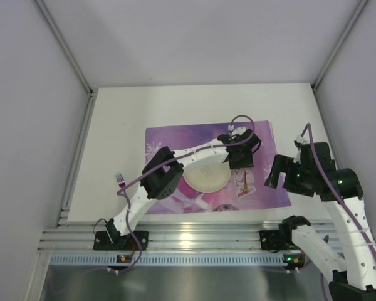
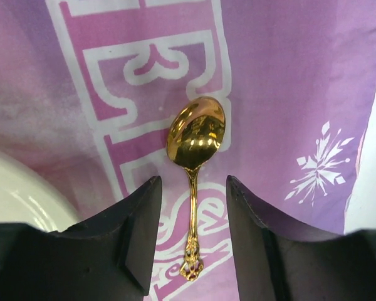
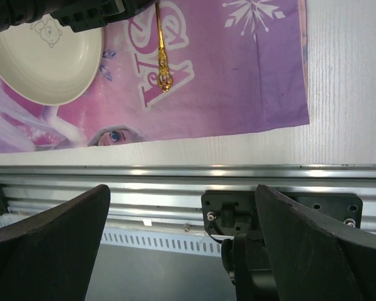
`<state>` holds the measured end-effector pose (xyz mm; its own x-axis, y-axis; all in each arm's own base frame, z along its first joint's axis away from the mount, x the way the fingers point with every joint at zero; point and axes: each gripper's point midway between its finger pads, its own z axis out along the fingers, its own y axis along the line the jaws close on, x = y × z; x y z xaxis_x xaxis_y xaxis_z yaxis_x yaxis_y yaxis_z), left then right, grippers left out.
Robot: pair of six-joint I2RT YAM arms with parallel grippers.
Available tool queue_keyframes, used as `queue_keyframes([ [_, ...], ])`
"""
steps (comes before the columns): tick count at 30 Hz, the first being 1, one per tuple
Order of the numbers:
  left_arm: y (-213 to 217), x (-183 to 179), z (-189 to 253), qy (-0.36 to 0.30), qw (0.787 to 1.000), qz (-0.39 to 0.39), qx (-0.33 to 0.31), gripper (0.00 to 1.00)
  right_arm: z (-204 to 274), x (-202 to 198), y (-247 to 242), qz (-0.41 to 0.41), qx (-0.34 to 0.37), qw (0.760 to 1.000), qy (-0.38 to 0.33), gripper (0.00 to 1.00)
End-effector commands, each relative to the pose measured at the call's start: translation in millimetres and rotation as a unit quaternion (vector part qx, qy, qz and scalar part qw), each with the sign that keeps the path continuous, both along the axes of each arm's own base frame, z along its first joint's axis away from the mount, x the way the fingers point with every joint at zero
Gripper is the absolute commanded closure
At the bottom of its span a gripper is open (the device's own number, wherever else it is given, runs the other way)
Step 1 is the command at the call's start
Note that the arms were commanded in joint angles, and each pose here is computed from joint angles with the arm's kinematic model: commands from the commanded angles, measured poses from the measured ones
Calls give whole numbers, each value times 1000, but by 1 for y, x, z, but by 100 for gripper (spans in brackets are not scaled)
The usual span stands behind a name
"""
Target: Set the dinner table for one person
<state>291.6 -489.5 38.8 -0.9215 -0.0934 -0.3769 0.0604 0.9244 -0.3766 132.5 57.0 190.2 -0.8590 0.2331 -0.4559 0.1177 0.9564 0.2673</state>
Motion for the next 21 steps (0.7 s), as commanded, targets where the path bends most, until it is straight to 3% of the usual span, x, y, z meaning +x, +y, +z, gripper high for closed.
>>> queue_keyframes([
  [1, -3, 9, 79, -64, 997, -7, -50, 48, -1, -3, 2, 5, 4, 1000, 5, 0],
  [5, 36, 15, 129, -115, 993, 14, -28, 46, -2, -1, 4, 8, 8, 1000, 7, 0],
  [6, 48, 13, 159, -134, 990, 19, -41, 46, -2, 1, 5, 7, 10, 1000, 5, 0],
  [8, 84, 9, 154, -132, 991, 31, -9, 45, -1, 3, 6, 7, 11, 1000, 5, 0],
  [9, 103, 5, 180, -150, 988, 43, -22, 44, 0, 4, 6, 7, 11, 1000, 3, 0],
  [10, 134, 1, 157, -127, 990, 61, 14, 43, 0, 5, 6, 6, 11, 1000, 3, 0],
  [12, 180, -8, 166, -124, 987, 98, 22, 42, 0, 9, 7, 7, 14, 1000, 0, 0],
  [14, 250, -19, 121, -64, 981, 166, 74, 43, -2, 12, 10, 7, 20, 1000, 2, 0],
  [15, 289, -16, 129, -60, 972, 221, 54, 44, -3, 13, 11, 8, 22, 1000, 1, 0],
  [16, 318, -38, 92, -10, 969, 237, 73, 44, -4, 14, 12, 8, 24, 1000, 3, 0],
  [18, 373, -46, 89, 2, 951, 304, 54, 45, -5, 17, 15, 10, 29, 1000, 3, 0],
  [21, 433, -71, 65, 34, 929, 362, 70, 45, -8, 20, 16, 11, 31, 999, 5, 0],
])
